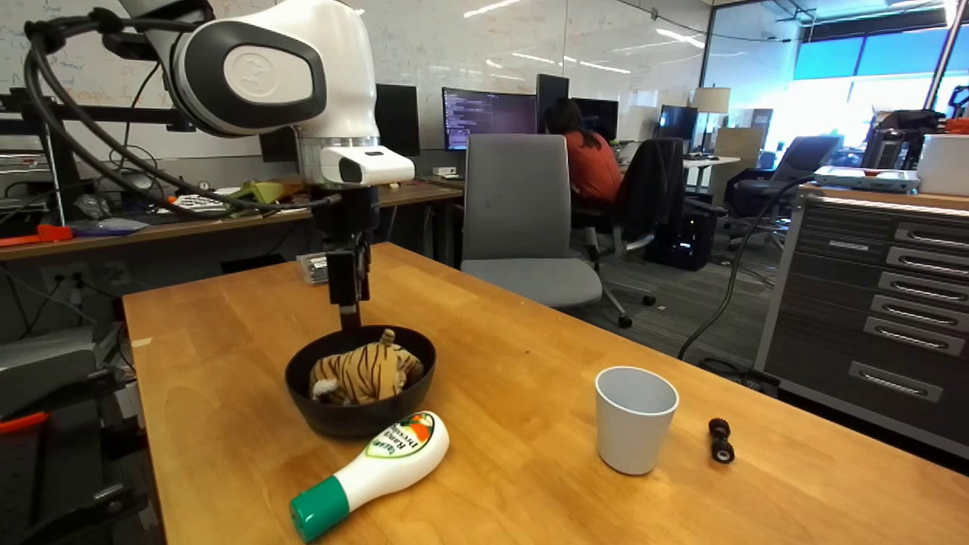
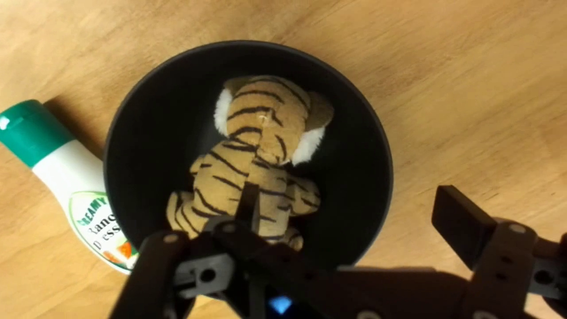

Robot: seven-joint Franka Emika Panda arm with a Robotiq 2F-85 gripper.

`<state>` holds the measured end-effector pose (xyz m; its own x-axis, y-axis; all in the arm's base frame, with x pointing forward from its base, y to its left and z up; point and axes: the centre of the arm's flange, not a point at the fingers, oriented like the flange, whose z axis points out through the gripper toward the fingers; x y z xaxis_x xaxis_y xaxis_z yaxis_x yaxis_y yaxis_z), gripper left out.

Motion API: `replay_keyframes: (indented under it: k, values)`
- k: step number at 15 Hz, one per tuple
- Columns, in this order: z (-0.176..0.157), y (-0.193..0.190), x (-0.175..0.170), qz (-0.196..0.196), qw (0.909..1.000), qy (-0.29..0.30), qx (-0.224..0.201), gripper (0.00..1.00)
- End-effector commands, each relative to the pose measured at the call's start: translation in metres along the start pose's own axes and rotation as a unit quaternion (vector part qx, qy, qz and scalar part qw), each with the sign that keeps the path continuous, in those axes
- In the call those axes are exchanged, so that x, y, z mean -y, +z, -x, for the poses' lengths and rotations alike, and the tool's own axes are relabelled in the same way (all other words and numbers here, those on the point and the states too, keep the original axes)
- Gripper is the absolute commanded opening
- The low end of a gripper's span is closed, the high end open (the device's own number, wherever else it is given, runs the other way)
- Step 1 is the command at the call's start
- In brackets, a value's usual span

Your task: Put the toy tiger in the black bowl

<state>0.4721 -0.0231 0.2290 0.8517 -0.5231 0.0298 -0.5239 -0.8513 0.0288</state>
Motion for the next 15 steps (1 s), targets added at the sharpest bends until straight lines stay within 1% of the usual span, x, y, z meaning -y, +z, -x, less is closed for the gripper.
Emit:
replay_keyframes:
  k: [1,4,7,10,11,13,14,15]
  values:
    - [0.021,-0.029,0.004,-0.023,0.9987,-0.043,-0.015,1.00]
    - [0.035,-0.040,0.017,-0.031,0.9956,-0.088,-0.014,1.00]
    - [0.052,-0.050,0.032,-0.041,0.9896,-0.138,0.001,1.00]
    - [0.066,-0.056,0.042,-0.048,0.9836,-0.173,0.015,1.00]
    - [0.069,-0.058,0.044,-0.047,0.9819,-0.182,0.024,1.00]
    - [0.077,-0.058,0.046,-0.036,0.9783,-0.195,0.061,1.00]
    - [0.068,-0.044,0.048,-0.033,0.9825,-0.179,0.040,1.00]
    - [0.071,-0.044,0.048,-0.030,0.9811,-0.184,0.051,1.00]
